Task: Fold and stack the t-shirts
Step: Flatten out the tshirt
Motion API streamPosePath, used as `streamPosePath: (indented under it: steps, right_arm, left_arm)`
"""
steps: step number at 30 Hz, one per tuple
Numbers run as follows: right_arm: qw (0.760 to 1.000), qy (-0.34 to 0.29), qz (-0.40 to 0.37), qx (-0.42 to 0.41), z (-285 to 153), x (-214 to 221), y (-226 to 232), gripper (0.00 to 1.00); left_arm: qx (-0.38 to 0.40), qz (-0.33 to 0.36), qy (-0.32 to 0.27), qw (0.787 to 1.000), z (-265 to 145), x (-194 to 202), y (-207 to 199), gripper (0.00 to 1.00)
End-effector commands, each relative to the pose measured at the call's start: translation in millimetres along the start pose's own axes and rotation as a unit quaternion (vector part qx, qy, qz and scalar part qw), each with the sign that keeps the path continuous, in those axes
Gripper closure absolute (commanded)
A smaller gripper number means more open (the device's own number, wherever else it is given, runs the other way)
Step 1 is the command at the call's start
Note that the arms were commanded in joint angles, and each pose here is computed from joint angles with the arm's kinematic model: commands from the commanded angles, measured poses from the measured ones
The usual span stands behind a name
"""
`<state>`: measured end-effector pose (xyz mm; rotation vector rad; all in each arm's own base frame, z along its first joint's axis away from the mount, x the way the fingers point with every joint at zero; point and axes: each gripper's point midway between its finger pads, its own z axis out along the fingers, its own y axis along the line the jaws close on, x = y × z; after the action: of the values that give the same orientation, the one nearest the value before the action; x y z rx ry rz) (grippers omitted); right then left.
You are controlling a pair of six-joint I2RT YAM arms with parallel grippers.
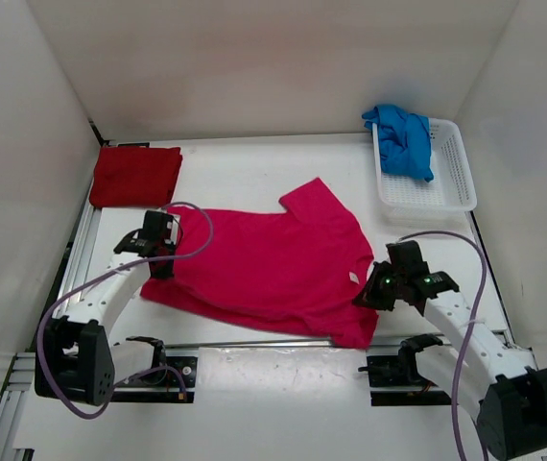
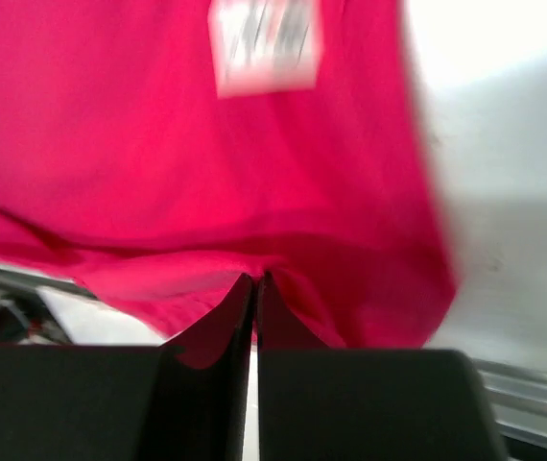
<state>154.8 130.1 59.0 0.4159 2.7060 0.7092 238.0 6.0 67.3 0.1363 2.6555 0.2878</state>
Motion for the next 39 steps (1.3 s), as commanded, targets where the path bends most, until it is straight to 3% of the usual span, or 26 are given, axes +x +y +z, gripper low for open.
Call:
streamPosePath:
  steps: [1, 7, 10, 11, 12, 14, 15, 17, 18, 21, 23, 24, 26, 30, 31, 34, 39]
  right_arm:
    - [1.0, -0.011, -0.019, 0.012, 5, -11, -1, 1.0]
    - [0.998, -0.029, -0.054, 0.024, 3, -38, 13, 1.0]
    - [0.997, -0.063, -0.049, 0.02, 0, -89, 28, 1.0]
    - [0.992, -0.108, -0.062, -0.013, -23, -135, 64, 1.0]
    - [0.995, -0.09, -0.048, -0.014, -19, -159, 69, 1.0]
    - [0.989, -0.127, -0.065, -0.028, -44, -218, 101, 1.0]
    - [0.977, -0.188, -0.078, -0.059, -83, -284, 143, 1.0]
    - [0.968, -0.225, -0.084, -0.075, -125, -325, 174, 1.0]
    - [0.945, -0.291, -0.099, -0.112, -175, -364, 209, 1.0]
    - [0.92, -0.342, -0.103, -0.165, -221, -381, 242, 1.0]
    - [0.902, -0.369, -0.106, -0.197, -245, -376, 252, 1.0]
    - [0.913, -0.348, -0.098, -0.19, -223, -372, 241, 1.0]
    - [0.91, -0.353, -0.097, -0.195, -225, -363, 238, 1.0]
    - [0.932, -0.314, -0.088, -0.16, -187, -339, 205, 1.0]
    - [0.942, -0.292, -0.076, -0.147, -165, -330, 190, 1.0]
    - [0.946, -0.282, -0.081, -0.138, -157, -303, 173, 1.0]
    - [0.966, -0.218, -0.091, -0.1, -110, -213, 123, 1.0]
  left_arm:
    - [-0.015, -0.001, -0.008, 1.0, 0, 3, 5, 0.9]
    - [-0.015, 0.002, 0.001, 1.0, -4, 9, 6, 0.9]
    - [0.001, -0.001, -0.009, 1.0, -6, -15, 1, 0.9]
    - [0.001, -0.005, -0.026, 1.0, -10, -49, 2, 0.9]
    - [0.001, -0.01, -0.044, 0.999, -15, -76, 3, 0.9]
    - [-0.01, -0.027, -0.089, 0.996, -27, -139, 12, 0.9]
    - [-0.016, -0.046, -0.155, 0.987, -51, -214, 21, 0.9]
    - [-0.034, -0.07, -0.226, 0.971, -86, -283, 37, 0.9]
    - [-0.04, -0.093, -0.299, 0.949, -126, -342, 50, 0.9]
    - [-0.045, -0.121, -0.385, 0.914, -182, -397, 67, 0.9]
    - [-0.04, -0.122, -0.395, 0.91, -190, -400, 67, 0.9]
    - [-0.04, -0.121, -0.392, 0.911, -184, -400, 66, 0.9]
    - [-0.035, -0.115, -0.378, 0.918, -174, -394, 61, 0.9]
    - [-0.011, -0.094, -0.34, 0.936, -148, -366, 45, 0.9]
    - [-0.002, -0.083, -0.319, 0.944, -135, -352, 35, 0.9]
    - [0.009, -0.07, -0.285, 0.956, -115, -324, 26, 0.9]
    - [0.019, -0.043, -0.183, 0.982, -65, -229, 9, 0.9]
